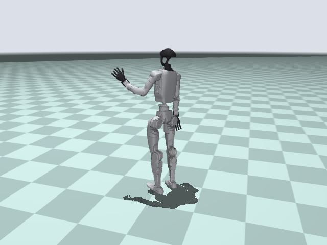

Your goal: In place motions

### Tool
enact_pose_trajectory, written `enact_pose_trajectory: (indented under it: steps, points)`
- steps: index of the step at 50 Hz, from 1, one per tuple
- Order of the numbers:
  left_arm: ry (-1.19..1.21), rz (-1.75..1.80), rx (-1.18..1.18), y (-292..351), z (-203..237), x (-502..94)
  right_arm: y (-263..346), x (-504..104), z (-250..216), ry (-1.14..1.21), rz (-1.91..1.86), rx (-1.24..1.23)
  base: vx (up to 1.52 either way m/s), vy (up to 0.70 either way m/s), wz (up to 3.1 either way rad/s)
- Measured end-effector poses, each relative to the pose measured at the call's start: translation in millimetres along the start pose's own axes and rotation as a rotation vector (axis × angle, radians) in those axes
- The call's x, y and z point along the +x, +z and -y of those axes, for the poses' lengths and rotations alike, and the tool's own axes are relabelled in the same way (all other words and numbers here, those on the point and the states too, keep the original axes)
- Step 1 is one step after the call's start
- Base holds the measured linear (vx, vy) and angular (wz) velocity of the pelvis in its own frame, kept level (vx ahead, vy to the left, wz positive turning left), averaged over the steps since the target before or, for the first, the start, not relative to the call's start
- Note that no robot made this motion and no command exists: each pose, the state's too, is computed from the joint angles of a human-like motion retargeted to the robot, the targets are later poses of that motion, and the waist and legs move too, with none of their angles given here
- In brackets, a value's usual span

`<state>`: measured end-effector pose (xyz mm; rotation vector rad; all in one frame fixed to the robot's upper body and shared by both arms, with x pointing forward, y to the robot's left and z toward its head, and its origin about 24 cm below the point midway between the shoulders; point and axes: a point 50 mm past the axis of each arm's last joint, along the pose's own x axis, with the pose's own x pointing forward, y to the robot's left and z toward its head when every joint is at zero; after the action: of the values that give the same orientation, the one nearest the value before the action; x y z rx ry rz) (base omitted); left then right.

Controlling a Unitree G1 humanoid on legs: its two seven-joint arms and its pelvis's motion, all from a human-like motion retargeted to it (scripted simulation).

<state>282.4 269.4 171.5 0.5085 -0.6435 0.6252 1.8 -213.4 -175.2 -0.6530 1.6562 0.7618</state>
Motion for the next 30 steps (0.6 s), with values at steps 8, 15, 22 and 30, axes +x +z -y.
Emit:
enact_pose_trajectory:
  steps: [8,15,22,30]
  points:
    - [-0.256,-0.575,0.037,-78.6,30.8,-142.8,2.6,-0.7,4.2,-0.036,0.0,-0.015,0.01,0.0,-0.05]
    - [-0.533,-1.435,-0.093,-108.0,42.8,-326.7,7.3,-1.5,8.8,-0.082,0.012,-0.042,0.02,-0.05,-0.18]
    - [-0.566,-2.521,0.163,-52.8,-43.0,-472.4,12.6,-3.7,16.2,-0.107,0.038,-0.047,0.05,-0.09,-0.15]
    - [-0.328,-2.731,-0.09,-11.7,-63.0,-510.5,15.9,-7.6,29.0,-0.159,0.089,0.068,0.05,-0.01,-0.3]
